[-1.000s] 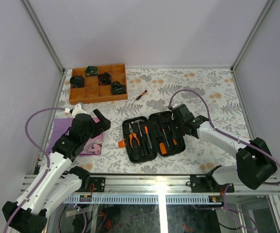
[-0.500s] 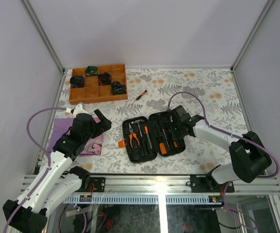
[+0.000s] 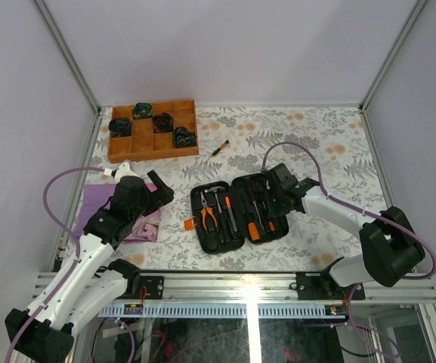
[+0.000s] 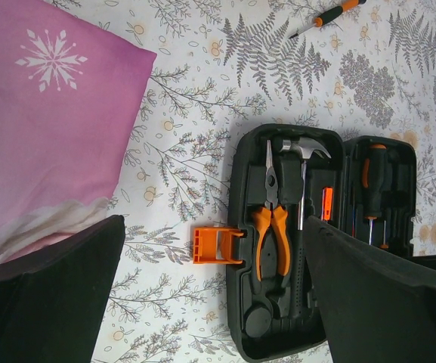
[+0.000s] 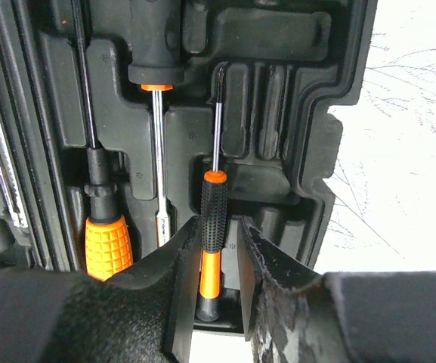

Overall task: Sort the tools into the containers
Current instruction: Place the screwdriver in the storage box.

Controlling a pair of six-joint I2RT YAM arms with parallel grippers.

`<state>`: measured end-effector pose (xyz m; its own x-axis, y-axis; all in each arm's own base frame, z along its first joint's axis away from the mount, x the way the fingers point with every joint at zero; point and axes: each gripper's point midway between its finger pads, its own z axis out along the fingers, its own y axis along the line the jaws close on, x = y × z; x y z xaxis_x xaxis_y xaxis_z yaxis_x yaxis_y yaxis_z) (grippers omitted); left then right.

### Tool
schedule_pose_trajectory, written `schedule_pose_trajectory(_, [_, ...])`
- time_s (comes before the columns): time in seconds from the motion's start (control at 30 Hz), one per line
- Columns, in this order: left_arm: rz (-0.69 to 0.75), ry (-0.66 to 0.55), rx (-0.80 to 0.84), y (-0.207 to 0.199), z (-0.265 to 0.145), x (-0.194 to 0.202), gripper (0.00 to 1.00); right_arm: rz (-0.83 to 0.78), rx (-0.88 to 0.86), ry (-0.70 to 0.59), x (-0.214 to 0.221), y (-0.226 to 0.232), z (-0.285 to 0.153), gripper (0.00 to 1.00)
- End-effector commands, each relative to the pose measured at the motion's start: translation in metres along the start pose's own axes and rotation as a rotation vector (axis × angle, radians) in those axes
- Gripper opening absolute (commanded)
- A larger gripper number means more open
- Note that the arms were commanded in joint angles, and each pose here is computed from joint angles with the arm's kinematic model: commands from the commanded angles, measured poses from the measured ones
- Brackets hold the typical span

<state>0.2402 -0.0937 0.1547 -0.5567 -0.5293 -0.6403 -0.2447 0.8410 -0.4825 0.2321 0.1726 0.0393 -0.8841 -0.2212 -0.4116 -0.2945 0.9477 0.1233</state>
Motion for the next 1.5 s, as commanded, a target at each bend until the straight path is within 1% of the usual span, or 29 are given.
schedule_pose_trajectory(0.0, [-0.005,-0.031,0.015,-0.006,-0.002,-0.011,1.0,0.006,0.016,-0.081,-0.024,0.002,-0.022,0.3])
schedule_pose_trajectory(0.1, [0.003,-0.019,0.017,-0.007,-0.001,-0.009,1.0,0.001,0.019,-0.066,-0.023,0.002,-0.023,0.25])
schedule_pose_trajectory(0.33, [0.017,0.01,0.025,-0.01,0.002,-0.005,1.0,0.002,-0.004,-0.041,-0.02,0.006,-0.02,0.18])
schedule_pose_trajectory(0.77, [0.038,0.051,0.056,-0.016,0.004,0.002,1.0,-0.008,-0.02,0.037,-0.007,0.009,-0.002,0.16])
schedule_pose_trajectory(0.93, [0.048,0.061,0.068,-0.018,0.004,0.004,1.0,-0.005,-0.008,0.081,0.0,0.008,0.005,0.13])
schedule_pose_trajectory(1.03, [0.053,0.059,0.067,-0.018,0.004,0.003,1.0,-0.008,0.0,0.133,0.006,0.007,0.008,0.1])
schedule_pose_trajectory(1.23, [0.073,0.048,0.071,-0.019,0.003,-0.001,1.0,-0.019,-0.014,0.269,0.029,0.009,0.017,0.01])
schedule_pose_trajectory(1.3, [0.08,0.047,0.072,-0.02,0.003,-0.002,1.0,-0.01,-0.011,0.292,0.035,0.009,0.018,0.0])
schedule_pose_trajectory(1.33, [0.084,0.048,0.075,-0.021,0.003,-0.002,1.0,-0.003,0.001,0.33,0.043,0.007,0.024,0.0])
schedule_pose_trajectory(1.47, [0.1,0.053,0.088,-0.024,0.003,-0.003,1.0,0.016,0.014,0.415,0.065,0.009,0.036,0.0])
